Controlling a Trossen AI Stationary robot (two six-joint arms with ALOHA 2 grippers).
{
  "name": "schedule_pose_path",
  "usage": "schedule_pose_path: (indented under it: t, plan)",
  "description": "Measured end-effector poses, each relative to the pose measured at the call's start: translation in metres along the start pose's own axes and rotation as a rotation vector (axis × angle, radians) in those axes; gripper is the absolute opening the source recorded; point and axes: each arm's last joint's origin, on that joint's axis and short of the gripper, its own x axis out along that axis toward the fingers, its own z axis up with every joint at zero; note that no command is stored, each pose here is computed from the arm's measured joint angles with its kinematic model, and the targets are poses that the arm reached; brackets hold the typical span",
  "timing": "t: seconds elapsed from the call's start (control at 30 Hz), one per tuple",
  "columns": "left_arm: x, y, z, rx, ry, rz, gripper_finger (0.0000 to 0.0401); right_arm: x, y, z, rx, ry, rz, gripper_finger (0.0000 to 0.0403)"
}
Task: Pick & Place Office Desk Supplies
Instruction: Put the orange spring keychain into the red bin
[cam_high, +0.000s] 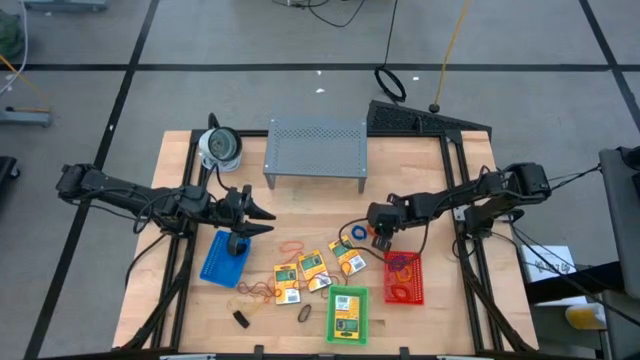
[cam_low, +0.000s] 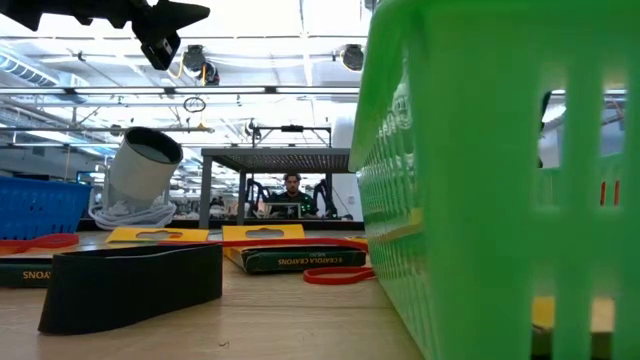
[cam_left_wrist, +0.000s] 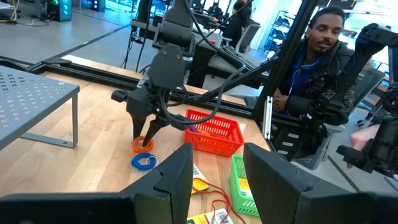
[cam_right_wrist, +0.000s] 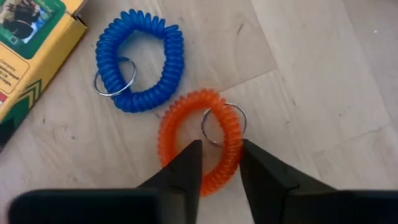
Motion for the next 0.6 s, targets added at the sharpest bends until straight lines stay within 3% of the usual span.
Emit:
schedule_pose_path:
  t: [0.17,0.33,0.6]
  plan:
    - [0.000,0.000,0.000,-0.001,0.000,0.000,0.0152,-0.001,0.000,0.000,0.002,-0.006,0.003,0.0013]
    - [0.000,0.000,0.000,-0.012,0.000,0.000,0.0152,-0.009,0.001,-0.001,-0.022,-0.023,0.012,0.0010]
    - [0.000,0.000,0.000,-0.020,0.000,0.001,0.0152,-0.055,0.012,-0.001,-0.110,-0.216,0.084,0.0003]
